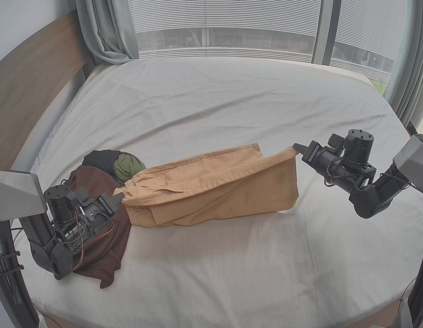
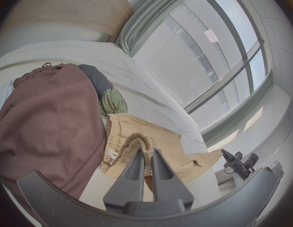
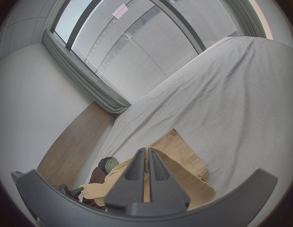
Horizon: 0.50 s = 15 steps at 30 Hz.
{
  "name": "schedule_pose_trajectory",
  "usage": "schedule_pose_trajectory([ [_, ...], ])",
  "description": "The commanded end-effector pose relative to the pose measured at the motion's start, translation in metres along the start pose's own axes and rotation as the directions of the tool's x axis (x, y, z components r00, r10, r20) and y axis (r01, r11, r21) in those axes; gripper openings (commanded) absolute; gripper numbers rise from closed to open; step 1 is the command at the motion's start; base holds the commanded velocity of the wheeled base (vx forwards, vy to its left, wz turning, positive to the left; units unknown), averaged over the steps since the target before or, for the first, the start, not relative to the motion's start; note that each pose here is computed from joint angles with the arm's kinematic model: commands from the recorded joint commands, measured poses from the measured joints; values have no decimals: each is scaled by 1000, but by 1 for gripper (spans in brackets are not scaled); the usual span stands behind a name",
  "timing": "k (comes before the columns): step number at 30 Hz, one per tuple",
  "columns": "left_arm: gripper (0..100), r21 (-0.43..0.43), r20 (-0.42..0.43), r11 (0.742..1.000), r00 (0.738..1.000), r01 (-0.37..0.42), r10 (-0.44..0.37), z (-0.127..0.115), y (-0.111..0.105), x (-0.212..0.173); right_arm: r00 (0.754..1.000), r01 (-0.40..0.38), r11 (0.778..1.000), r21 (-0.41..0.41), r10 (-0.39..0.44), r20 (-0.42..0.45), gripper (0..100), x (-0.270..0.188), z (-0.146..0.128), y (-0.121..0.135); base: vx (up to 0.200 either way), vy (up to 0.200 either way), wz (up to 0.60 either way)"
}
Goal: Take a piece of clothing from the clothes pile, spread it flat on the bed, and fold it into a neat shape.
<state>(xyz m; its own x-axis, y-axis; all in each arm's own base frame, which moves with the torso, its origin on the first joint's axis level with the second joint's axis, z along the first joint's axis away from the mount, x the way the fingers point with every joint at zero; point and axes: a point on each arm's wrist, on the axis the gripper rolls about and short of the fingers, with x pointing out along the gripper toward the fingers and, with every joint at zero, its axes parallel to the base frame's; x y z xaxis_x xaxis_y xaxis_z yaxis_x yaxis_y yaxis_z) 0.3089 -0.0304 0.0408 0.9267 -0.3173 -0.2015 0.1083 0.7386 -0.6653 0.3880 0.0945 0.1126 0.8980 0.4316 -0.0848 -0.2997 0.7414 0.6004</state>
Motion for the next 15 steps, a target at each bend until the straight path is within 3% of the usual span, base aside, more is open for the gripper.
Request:
schedule_pose_trajectory([
  [1, 0, -29, 26, 1000, 1000, -11, 12, 2, 1, 5, 1000, 0, 1000, 0, 0, -10, 0, 19, -4, -5, 0, 0, 0],
  [15, 0, -83, 60, 996, 998, -22, 27, 5, 4, 14, 1000, -8, 1000, -5, 8, -3, 0, 56, 16, 1, 0, 0, 0],
])
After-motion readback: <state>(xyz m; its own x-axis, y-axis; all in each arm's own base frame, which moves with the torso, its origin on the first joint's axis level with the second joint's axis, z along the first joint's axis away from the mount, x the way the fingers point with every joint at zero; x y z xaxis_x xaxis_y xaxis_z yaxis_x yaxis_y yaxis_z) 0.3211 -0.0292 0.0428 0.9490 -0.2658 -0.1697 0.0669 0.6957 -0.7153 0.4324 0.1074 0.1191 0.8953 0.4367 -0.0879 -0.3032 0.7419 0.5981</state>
